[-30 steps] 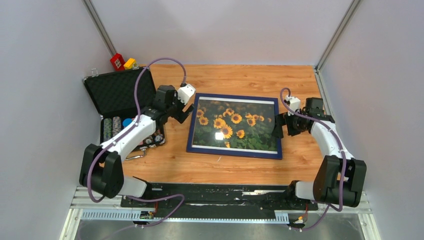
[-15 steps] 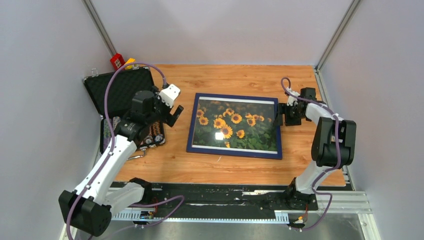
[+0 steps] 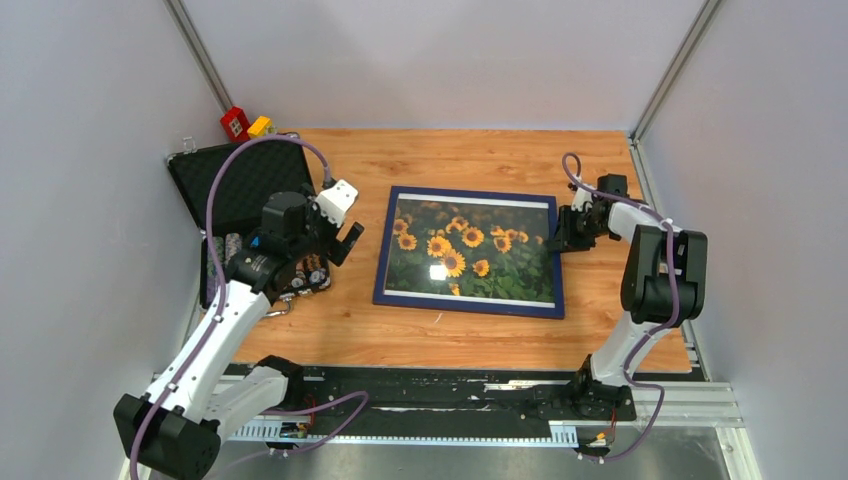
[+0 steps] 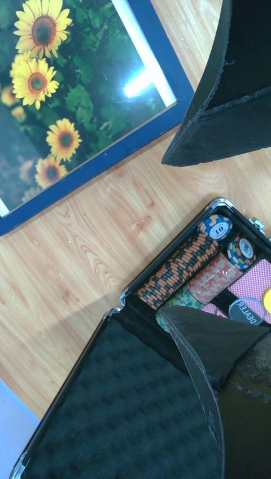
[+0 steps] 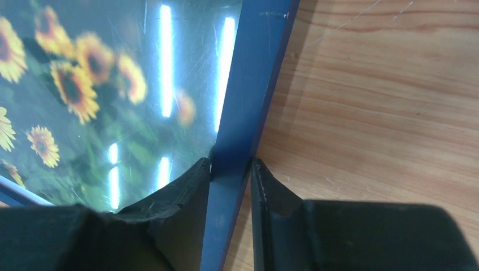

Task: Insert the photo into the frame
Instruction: Reset both arms

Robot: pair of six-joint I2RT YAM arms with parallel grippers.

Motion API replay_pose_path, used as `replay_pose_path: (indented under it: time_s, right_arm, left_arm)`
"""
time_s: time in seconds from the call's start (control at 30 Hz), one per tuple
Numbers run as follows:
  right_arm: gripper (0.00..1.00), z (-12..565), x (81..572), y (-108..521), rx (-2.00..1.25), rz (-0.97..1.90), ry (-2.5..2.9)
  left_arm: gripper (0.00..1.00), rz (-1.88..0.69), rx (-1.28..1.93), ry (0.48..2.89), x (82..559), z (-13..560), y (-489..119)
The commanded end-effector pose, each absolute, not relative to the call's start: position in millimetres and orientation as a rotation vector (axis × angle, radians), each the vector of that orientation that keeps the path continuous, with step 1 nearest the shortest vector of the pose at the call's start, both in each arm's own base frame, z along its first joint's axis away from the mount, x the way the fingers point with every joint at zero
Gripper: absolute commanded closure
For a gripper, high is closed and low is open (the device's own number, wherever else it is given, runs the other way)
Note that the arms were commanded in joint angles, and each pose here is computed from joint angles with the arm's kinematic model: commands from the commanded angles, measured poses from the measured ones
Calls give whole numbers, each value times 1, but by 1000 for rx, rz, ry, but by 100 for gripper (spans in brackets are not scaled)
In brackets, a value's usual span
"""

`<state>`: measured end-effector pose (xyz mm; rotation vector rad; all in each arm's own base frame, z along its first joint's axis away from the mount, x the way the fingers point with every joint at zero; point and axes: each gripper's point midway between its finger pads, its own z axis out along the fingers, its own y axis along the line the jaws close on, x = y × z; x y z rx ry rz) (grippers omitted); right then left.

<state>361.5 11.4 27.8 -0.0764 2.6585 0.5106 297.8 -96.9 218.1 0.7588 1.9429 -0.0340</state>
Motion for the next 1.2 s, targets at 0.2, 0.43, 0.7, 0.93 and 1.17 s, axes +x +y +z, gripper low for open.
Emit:
replay_pose_path:
  time_s: [0.2, 0.43, 0.7, 0.93, 1.17]
  right_arm:
    - [79, 37, 400, 3, -48, 487, 2596]
    - [53, 69, 400, 4, -68, 466, 2515]
    - [0, 152, 365, 1, -114, 335, 2301]
    - [0, 209, 320, 0, -117, 224, 2102]
    - [0, 229, 283, 8, -100, 203, 1975]
  left_arm:
    - [0, -40, 733, 1944, 300, 224, -97]
    - [0, -24, 716, 1944, 296, 231, -92]
    - [0, 17, 643, 1911, 283, 246, -79]
    - [0, 61, 519, 1856, 273, 268, -60]
    - [0, 44, 416, 1838, 263, 291, -52]
